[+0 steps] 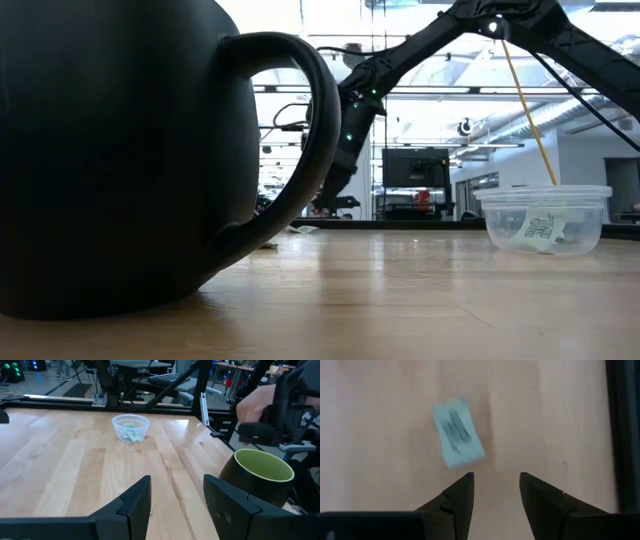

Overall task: Pick and place Stevia / Truvia into bins
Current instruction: Put the white stevia packet into the circular transparent container

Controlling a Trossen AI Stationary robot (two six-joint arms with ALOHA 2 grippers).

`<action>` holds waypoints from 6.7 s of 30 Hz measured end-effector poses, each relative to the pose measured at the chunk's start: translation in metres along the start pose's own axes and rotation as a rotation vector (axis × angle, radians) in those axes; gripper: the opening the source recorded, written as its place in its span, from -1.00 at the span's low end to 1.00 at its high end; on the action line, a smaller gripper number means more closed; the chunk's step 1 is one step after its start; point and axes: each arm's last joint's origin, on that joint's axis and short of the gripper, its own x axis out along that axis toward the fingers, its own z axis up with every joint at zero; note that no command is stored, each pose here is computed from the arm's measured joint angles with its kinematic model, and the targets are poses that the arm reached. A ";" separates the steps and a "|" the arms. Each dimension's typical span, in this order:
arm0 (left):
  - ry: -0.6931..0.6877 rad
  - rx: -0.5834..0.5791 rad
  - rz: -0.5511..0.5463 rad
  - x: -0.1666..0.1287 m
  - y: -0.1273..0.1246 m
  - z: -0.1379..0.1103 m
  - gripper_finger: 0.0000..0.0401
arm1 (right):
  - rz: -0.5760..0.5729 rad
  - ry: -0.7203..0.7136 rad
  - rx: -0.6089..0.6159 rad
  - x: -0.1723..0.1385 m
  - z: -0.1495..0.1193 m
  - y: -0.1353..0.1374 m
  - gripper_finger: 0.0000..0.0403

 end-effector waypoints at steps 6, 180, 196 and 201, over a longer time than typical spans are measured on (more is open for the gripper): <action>0.009 0.012 0.002 0.000 0.000 -0.001 -0.08 | 0.021 0.035 -0.041 0.012 -0.007 0.009 -0.34; -0.175 -0.106 0.729 -0.008 0.021 0.007 -0.08 | -0.143 -0.080 -0.046 -0.028 0.017 0.021 -1.00; -0.174 -0.107 0.720 -0.008 0.020 0.007 -0.08 | 0.028 -0.009 -0.205 0.010 0.010 0.036 -1.00; -0.173 -0.107 0.720 -0.008 0.020 0.007 -0.08 | 0.015 0.050 -0.235 0.021 0.010 0.032 -1.00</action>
